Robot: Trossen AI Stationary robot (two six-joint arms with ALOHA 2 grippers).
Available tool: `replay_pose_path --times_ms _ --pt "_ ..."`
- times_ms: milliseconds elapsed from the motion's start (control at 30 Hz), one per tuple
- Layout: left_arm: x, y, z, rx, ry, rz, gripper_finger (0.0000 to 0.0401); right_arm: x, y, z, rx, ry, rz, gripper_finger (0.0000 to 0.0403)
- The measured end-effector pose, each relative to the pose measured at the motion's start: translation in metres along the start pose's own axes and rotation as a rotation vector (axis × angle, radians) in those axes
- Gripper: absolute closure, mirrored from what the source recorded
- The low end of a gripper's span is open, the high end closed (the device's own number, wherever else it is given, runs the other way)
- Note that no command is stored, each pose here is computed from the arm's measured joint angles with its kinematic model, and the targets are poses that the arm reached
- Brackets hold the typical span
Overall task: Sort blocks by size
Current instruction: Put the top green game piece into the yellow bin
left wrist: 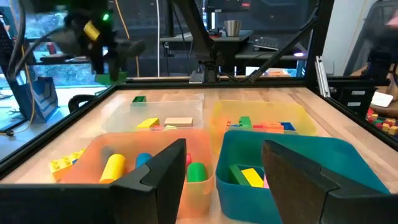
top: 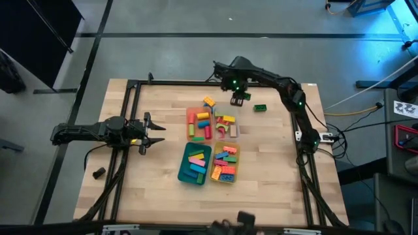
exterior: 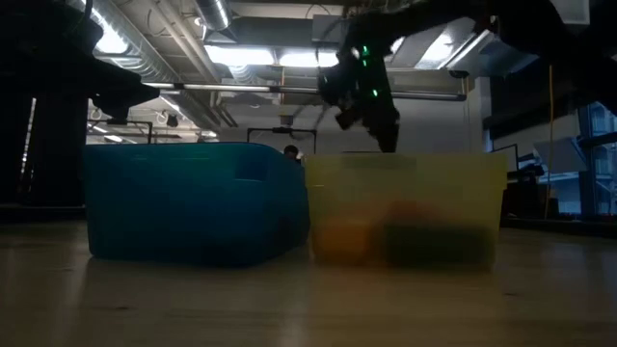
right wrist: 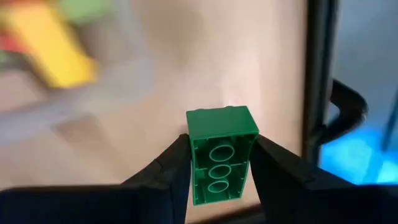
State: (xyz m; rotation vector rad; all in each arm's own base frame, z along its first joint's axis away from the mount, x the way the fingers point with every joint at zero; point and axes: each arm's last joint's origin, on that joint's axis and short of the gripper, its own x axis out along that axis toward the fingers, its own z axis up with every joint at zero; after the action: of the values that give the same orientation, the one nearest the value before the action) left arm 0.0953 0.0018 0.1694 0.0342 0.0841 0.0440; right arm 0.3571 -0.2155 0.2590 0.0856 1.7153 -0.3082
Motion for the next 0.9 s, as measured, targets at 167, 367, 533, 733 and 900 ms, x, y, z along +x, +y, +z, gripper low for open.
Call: replay_pose_path --times_ms 167,367,533,733,900 --pt "0.0 0.0 0.0 0.0 0.0 0.0 0.0207 -0.028 0.045 0.011 -0.033 -0.122 0.129 0.0259" --pt "0.0 0.0 0.0 0.0 0.0 0.0 0.0207 -0.047 0.119 0.016 -0.16 -0.169 0.237 0.0259" --pt "0.0 0.0 0.0 0.0 0.0 0.0 0.0207 -0.057 0.184 0.009 -0.248 -0.165 0.246 0.0259" --pt "0.0 0.0 0.0 0.0 0.0 0.0 0.0207 -0.065 0.249 -0.007 -0.375 -0.171 0.219 0.0256" --pt "0.0 0.0 0.0 0.0 0.0 0.0 0.0207 -0.069 0.284 -0.016 -0.415 -0.242 0.116 0.0236"
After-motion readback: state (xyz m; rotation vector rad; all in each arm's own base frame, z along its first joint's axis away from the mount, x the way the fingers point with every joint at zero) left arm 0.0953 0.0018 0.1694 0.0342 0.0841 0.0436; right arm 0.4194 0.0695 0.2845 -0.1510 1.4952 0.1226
